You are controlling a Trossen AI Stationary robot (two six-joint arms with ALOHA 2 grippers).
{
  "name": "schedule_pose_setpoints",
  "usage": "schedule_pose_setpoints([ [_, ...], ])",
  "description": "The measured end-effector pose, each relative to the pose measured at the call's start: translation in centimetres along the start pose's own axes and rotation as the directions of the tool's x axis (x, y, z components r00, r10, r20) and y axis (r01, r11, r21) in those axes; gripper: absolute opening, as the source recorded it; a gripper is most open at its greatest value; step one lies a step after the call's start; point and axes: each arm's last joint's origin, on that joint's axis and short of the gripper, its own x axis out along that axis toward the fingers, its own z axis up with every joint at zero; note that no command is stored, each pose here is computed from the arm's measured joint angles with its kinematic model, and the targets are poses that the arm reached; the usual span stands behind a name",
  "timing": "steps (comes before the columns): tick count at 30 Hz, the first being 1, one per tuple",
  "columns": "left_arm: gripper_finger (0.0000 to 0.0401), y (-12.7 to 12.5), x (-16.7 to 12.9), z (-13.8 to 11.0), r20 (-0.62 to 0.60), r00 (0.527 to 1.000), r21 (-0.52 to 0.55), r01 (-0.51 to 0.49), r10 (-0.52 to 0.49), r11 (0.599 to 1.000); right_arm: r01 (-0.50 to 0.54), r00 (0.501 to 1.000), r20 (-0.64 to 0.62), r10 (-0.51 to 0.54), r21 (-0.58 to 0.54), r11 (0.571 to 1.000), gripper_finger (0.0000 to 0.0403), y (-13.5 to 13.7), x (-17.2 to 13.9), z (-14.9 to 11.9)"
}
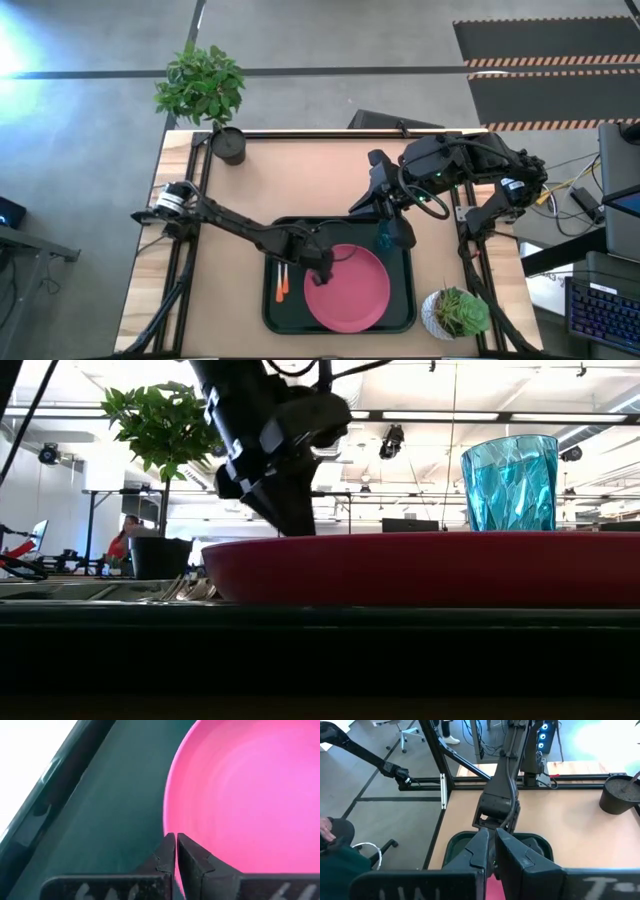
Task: Pick and place plate/cup/fork/spoon on tray
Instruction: Adjust the pink plate
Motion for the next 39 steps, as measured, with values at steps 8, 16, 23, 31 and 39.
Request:
schedule_pose_setpoints([
  [8, 0.0000, -1.7, -1.5, 1.0, 0.046, 0.995, 0.040, 0.087, -0.089, 0.995, 0.000, 1.000, 0.000, 0.000, 0.000, 1.000, 0.0022, 0.0, 0.0, 0.0],
  [16, 0.0000, -1.5, -0.4, 0.0, 0.018, 0.993, -0.002, 0.113, -0.113, 0.994, 0.000, 1.000, 0.000, 0.000, -0.018, 1.000, 0.0022, 0.0, 0.0, 0.0],
  [23, 0.0000, -1.8, -0.2, 0.2, 0.043, 0.988, -0.012, 0.150, -0.149, 0.989, -0.004, 1.000, 0.026, 0.004, -0.021, 1.000, 0.0022, 0.0, 0.0, 0.3],
  [31, 0.0000, -2.0, 3.1, -1.5, -0.072, 0.991, -0.032, 0.114, -0.116, 0.993, -0.004, 1.000, 0.022, 0.004, 0.001, 1.000, 0.0022, 0.0, 0.0, 0.2],
  [39, 0.0000, -0.2, 3.3, -2.0, -0.119, 0.991, 0.004, -0.067, 0.067, 0.998, -0.005, 1.000, 0.021, 0.004, 0.011, 1.000, 0.0022, 0.0, 0.0, 0.2],
])
